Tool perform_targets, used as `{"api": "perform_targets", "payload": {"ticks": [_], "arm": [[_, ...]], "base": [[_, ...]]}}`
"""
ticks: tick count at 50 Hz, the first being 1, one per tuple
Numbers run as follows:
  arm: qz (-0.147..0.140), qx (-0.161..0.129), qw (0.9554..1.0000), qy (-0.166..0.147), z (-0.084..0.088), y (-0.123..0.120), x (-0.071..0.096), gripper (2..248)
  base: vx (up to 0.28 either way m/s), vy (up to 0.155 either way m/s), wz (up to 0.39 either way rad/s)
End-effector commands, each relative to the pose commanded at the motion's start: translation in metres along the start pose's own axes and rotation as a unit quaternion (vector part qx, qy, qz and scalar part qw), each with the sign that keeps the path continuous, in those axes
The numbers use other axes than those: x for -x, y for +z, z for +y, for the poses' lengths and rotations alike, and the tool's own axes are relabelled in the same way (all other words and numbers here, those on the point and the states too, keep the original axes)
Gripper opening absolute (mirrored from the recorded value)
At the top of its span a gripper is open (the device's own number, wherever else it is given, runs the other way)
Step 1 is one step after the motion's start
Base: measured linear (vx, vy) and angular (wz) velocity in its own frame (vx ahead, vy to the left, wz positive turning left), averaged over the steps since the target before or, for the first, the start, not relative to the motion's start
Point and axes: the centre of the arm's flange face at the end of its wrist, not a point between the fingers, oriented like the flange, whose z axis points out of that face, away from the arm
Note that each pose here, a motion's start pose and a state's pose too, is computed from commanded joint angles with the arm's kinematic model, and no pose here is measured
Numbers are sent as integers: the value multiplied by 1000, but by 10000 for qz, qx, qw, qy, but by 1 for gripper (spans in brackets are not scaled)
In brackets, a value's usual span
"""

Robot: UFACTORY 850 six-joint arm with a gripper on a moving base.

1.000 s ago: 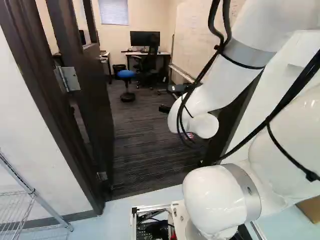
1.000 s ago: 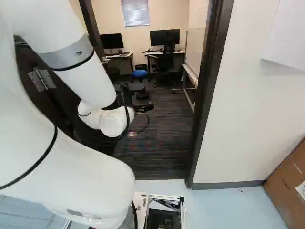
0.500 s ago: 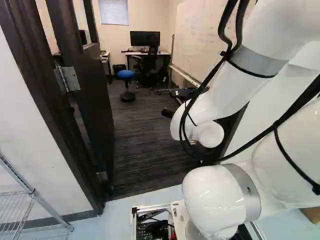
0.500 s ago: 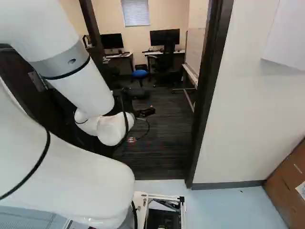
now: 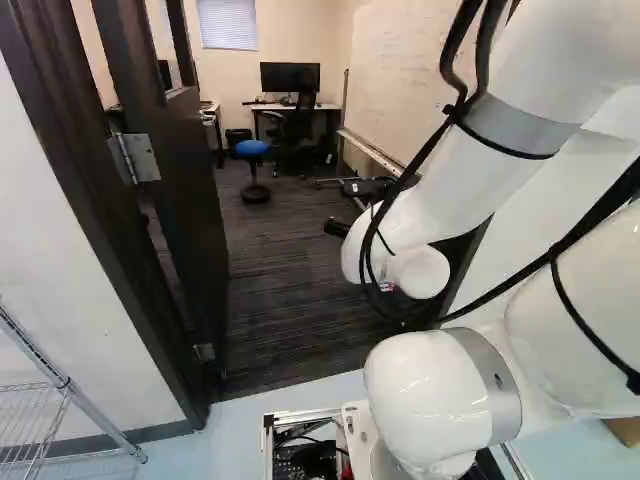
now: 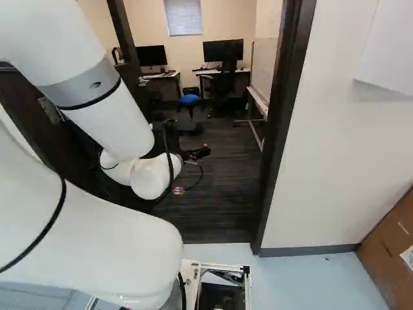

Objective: Open the door and move inside

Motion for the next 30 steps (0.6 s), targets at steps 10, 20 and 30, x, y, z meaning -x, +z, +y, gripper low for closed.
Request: {"api": "perform_targets", "payload": {"ticks": [10, 20, 30], "arm": [[0, 0, 10000, 0, 0, 0, 0, 247], [0, 0, 10000, 0, 0, 0, 0, 247], [0, 0, 10000, 0, 0, 0, 0, 247]], "base": [[0, 0, 0], [-12, 12, 142], [23, 2, -2]]}}
